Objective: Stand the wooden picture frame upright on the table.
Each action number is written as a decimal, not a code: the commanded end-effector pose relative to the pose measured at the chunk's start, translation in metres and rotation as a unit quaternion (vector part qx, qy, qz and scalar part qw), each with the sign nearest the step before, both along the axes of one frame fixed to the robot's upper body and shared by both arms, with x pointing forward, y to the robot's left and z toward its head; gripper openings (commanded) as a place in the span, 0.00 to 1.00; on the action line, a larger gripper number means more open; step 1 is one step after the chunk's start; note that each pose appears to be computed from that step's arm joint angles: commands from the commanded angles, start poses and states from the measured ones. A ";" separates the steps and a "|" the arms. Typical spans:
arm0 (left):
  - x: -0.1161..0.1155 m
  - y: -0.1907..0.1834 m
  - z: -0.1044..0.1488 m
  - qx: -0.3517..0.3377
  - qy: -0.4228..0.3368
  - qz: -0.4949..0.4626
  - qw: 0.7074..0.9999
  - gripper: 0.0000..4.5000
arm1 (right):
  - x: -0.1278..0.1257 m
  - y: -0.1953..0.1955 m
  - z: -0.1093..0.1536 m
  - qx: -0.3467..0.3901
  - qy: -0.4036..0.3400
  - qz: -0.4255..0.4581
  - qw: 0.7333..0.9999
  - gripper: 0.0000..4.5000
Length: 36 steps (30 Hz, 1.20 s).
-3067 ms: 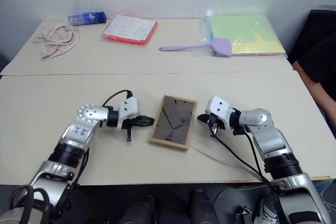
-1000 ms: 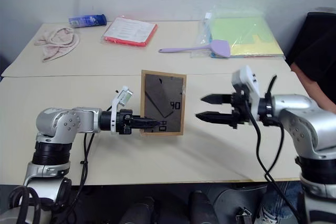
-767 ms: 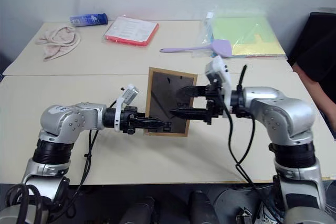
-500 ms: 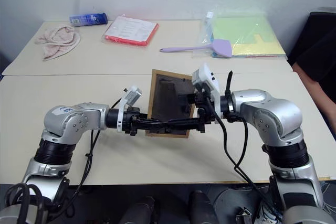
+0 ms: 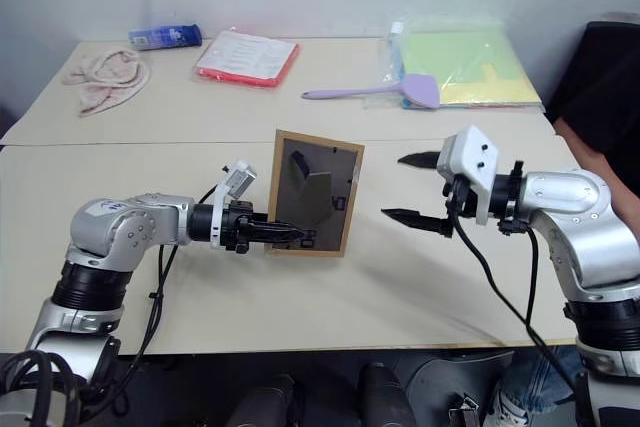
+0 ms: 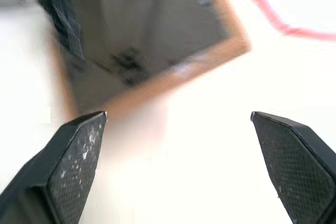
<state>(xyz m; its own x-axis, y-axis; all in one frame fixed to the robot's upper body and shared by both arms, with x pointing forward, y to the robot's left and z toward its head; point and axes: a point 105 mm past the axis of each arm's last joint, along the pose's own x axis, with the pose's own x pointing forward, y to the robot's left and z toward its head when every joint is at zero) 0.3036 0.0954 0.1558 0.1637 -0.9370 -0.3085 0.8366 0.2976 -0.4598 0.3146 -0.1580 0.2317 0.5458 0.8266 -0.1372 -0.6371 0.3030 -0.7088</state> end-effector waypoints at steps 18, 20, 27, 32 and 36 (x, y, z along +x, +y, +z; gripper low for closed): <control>-0.019 -0.013 0.043 -0.057 0.046 -0.070 0.995 0.28 | 0.019 0.070 0.007 -0.111 -0.591 0.088 0.794 0.58; -0.019 -0.011 0.043 -0.059 0.050 -0.067 0.995 0.28 | 0.016 0.069 0.003 -0.115 -0.597 0.102 0.788 0.47; -0.010 0.001 0.040 -0.045 0.029 -0.032 0.998 0.44 | 0.007 0.071 -0.003 -0.114 -0.603 0.137 0.778 0.38; 0.003 0.059 0.061 -0.018 -0.082 0.053 0.995 0.77 | 0.006 0.072 -0.004 -0.103 -0.572 0.159 0.798 0.28; -0.020 0.089 0.081 0.013 -0.176 0.052 0.983 1.00 | 0.007 0.073 -0.006 -0.083 -0.534 0.166 0.825 0.28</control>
<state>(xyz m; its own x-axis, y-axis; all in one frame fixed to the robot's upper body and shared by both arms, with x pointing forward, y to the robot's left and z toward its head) 0.2969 0.1838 0.2156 0.3688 -0.8909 -0.2649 0.8533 0.4376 -0.2837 0.3260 -0.0880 0.2025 0.2170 0.9735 0.0727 0.3348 -0.0042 -0.9423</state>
